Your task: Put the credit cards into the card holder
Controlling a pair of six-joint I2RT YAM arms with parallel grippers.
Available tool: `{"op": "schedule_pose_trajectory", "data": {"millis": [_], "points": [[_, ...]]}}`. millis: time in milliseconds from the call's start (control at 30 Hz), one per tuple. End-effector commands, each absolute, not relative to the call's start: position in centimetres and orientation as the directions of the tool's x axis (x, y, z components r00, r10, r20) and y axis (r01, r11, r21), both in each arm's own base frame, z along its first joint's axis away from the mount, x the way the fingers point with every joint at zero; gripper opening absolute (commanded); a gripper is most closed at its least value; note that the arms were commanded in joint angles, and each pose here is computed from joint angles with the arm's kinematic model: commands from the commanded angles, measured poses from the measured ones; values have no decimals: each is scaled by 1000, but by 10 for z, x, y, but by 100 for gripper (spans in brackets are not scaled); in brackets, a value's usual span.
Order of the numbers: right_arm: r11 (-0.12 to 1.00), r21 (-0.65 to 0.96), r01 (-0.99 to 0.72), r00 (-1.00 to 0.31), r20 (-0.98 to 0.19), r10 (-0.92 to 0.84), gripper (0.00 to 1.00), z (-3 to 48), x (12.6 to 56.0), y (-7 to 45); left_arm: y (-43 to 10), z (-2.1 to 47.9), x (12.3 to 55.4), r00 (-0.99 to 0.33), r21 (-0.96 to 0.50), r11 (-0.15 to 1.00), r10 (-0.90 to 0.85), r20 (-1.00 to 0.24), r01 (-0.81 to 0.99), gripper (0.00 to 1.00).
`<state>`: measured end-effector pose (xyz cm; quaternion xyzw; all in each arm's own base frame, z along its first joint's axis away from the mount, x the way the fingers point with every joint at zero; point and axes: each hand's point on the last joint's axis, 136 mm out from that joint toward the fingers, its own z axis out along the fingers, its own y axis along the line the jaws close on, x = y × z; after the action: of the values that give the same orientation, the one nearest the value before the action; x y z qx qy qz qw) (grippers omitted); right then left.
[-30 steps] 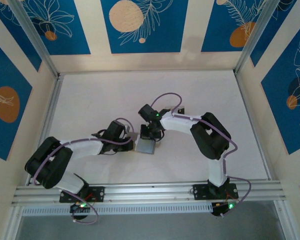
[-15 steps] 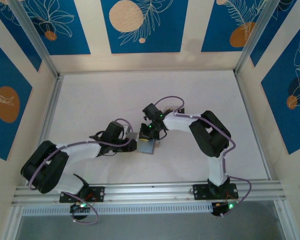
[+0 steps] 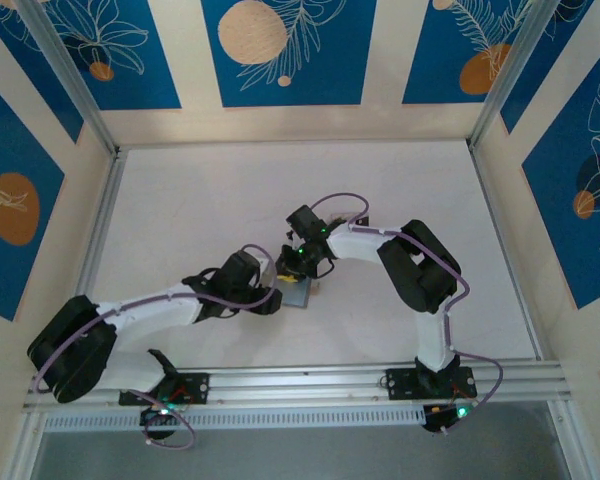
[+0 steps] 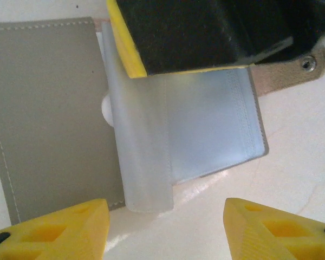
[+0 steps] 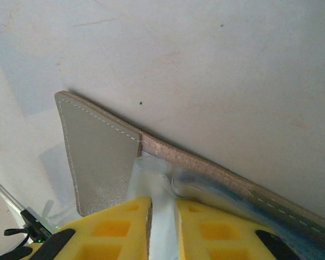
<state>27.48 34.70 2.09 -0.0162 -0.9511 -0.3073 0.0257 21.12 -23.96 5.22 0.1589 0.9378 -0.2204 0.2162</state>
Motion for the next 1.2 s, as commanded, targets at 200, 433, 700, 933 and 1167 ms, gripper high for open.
{"op": "schedule_pose_trajectory", "data": {"millis": [200,433,700,933,1167], "points": [[860,502,92,-990,142,23,28,-13,260,333,-241,35,228,-817,-130,894,324,-478,430,56],[854,515,70,-992,124,6,32,-2,265,335,-233,26,232,-809,-25,912,350,-472,409,47],[846,533,16,-997,70,-25,41,27,280,336,-227,26,229,-801,29,919,358,-480,393,34],[829,554,-78,-997,-37,-69,49,73,295,337,-229,21,230,-814,25,926,345,-467,378,27],[839,536,-88,-995,-79,-54,50,88,288,324,-233,23,232,-815,16,928,334,-473,371,27]]}}
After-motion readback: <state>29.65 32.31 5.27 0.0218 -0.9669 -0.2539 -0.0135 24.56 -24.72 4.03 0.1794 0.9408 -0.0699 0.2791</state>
